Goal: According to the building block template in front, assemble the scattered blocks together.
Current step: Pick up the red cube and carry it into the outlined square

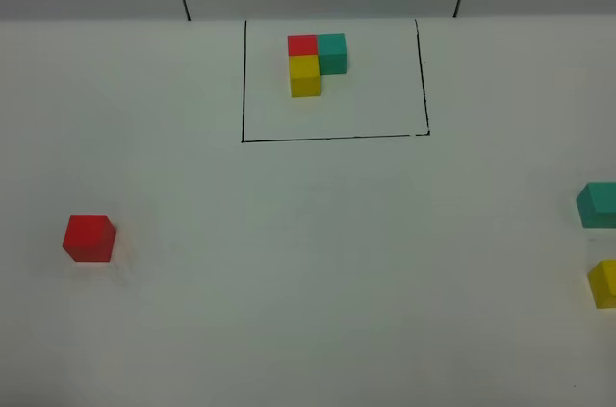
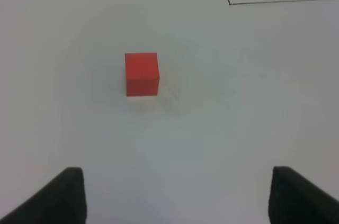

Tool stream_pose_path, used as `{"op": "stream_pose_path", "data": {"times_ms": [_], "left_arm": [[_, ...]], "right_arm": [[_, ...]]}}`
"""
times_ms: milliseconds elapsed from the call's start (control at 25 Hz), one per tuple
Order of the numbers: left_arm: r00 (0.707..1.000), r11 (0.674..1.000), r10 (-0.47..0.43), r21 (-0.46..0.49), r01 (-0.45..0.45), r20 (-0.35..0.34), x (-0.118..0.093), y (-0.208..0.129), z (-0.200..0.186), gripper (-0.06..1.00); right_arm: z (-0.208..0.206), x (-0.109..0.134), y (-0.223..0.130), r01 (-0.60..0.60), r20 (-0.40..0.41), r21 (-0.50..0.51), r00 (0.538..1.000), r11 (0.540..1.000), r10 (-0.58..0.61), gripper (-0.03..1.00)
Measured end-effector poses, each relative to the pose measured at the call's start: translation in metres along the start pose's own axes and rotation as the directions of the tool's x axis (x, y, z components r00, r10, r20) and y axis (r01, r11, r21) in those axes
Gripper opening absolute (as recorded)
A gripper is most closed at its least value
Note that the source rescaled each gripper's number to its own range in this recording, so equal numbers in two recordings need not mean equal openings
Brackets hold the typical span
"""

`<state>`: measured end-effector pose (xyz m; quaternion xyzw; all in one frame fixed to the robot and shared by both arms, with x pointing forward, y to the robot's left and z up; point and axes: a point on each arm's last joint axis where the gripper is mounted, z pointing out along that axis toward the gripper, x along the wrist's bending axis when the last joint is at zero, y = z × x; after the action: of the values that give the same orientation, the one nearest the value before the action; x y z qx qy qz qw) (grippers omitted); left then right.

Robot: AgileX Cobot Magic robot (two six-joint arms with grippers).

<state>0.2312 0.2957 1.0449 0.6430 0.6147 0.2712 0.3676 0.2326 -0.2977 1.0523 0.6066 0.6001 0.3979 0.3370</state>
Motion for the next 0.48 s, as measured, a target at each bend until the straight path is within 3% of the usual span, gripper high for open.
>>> {"op": "stream_pose_path", "data": {"times_ms": [120, 240, 320, 480], "left_arm": [[0.995, 0.993, -0.097, 0.071, 0.098, -0.015, 0.0, 0.017, 0.012, 0.62], [0.993, 0.977, -0.113, 0.176, 0.119, -0.047, 0.0, 0.044, 0.035, 0.62], [0.994, 0.957, -0.091, 0.271, 0.105, -0.064, 0.001, 0.063, 0.055, 0.62], [0.996, 0.881, -0.046, 0.467, 0.08, -0.082, 0.003, 0.096, 0.113, 0.62]], "right_arm": [[0.0, 0.0, 0.0, 0.0, 0.0, 0.0, 1.0, 1.0, 0.0, 0.0], [0.0, 0.0, 0.0, 0.0, 0.0, 0.0, 1.0, 1.0, 0.0, 0.0], [0.0, 0.0, 0.0, 0.001, 0.0, 0.0, 1.0, 1.0, -0.001, 0.0], [0.0, 0.0, 0.0, 0.001, 0.0, 0.0, 1.0, 1.0, -0.001, 0.0]]}}
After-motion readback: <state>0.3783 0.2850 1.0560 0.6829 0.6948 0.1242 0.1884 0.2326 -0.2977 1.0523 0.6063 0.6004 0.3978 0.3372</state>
